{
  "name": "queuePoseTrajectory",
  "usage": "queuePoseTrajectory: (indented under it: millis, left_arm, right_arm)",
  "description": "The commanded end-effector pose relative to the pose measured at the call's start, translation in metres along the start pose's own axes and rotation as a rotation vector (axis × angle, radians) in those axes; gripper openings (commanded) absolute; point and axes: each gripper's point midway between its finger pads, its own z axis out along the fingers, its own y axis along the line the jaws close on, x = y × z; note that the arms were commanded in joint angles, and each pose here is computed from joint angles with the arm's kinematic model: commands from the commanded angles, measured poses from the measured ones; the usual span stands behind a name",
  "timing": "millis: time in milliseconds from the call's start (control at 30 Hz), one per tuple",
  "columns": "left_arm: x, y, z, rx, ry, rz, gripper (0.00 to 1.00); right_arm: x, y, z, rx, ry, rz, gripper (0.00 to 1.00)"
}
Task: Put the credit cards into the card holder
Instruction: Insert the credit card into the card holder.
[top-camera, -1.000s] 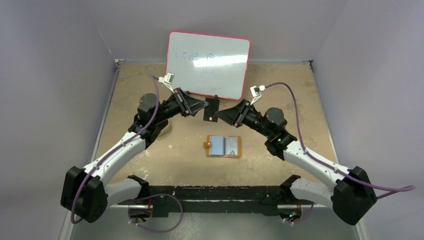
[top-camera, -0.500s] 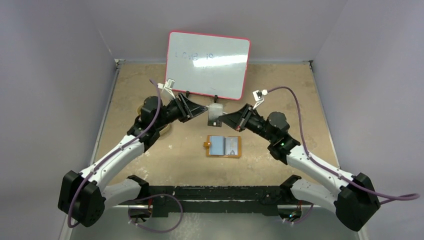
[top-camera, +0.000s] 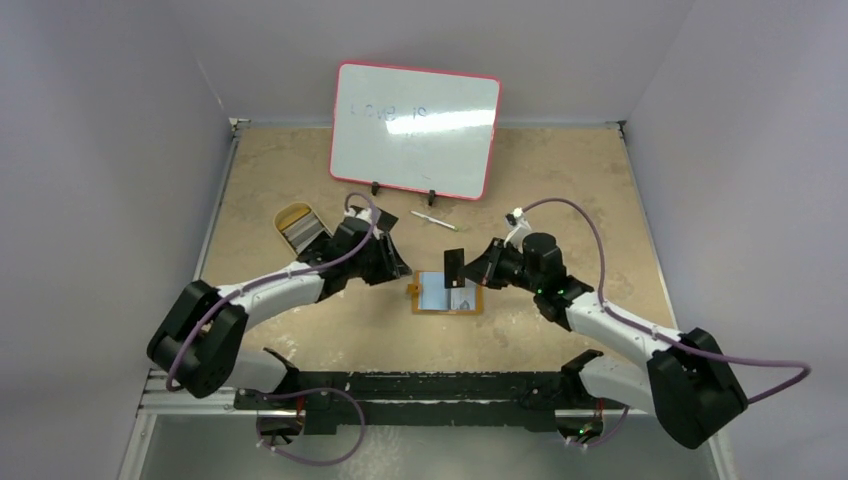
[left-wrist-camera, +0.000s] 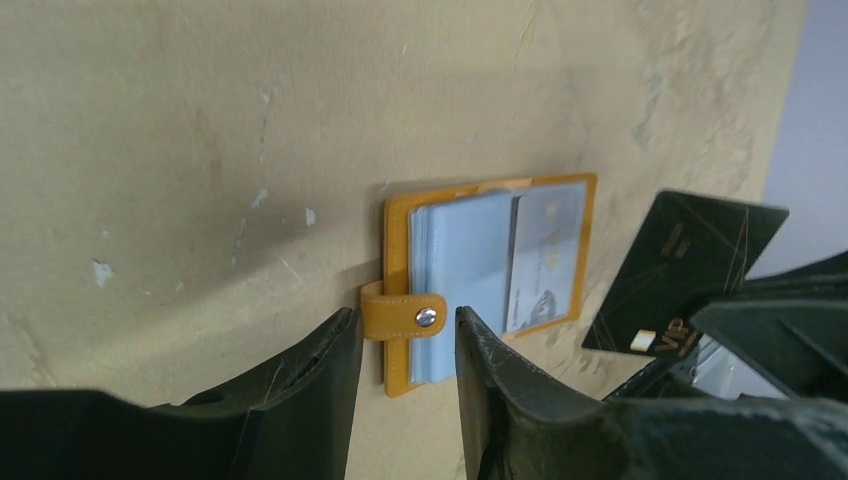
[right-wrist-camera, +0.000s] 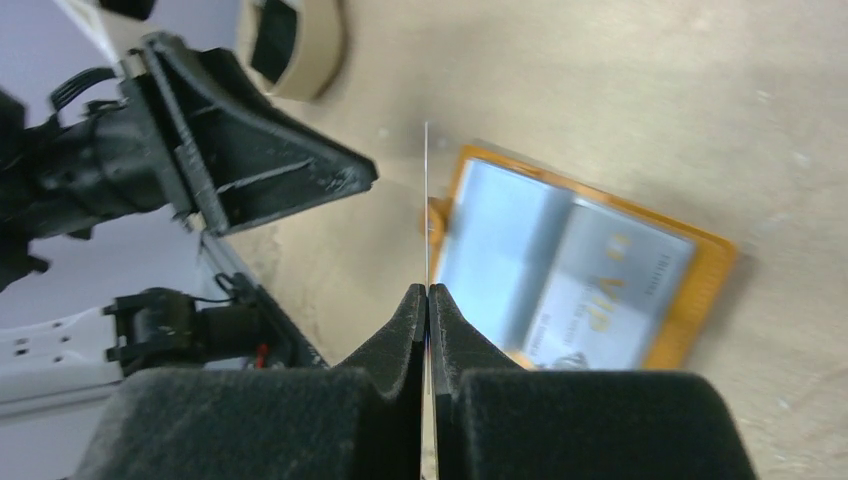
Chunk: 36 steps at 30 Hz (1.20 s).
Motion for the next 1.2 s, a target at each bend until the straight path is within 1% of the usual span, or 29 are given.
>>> queuePoseTrajectory:
  millis: [0,100,200,367,533,900,1167]
  left_arm:
    - [0.009,-0.016,0.014,0.048,0.002,0.076,0.39]
    - [0.020,-0.014,0.023,0.033,0.033,0.097,0.40]
    - [0.027,-0.005,0.029,-0.021,0.051,0.121,0.40]
    - [0.034,0.008,0.033,-0.081,0.070,0.142,0.31]
    - [0.039,0.016,0.034,-0.117,0.079,0.153,0.27]
    - [0.042,0.019,0.034,-0.129,0.084,0.150,0.17]
    - [0.041,0.016,0.031,-0.120,0.074,0.141,0.12]
  right_arm:
    - [0.006,-0.016,0.004,0.002,0.042,-0.045,0.00]
    - [0.008,-0.029,0.007,0.022,0.043,-0.038,0.00]
    - [0.010,-0.041,0.008,0.014,0.043,-0.026,0.00]
    - [0.018,-0.052,0.015,0.020,0.067,-0.010,0.00]
    - [0.019,-0.055,0.020,0.017,0.066,-0.004,0.00]
    - [0.028,-0.061,0.024,0.005,0.083,0.040,0.00]
    - [0.036,-0.068,0.024,0.010,0.062,0.135,0.00]
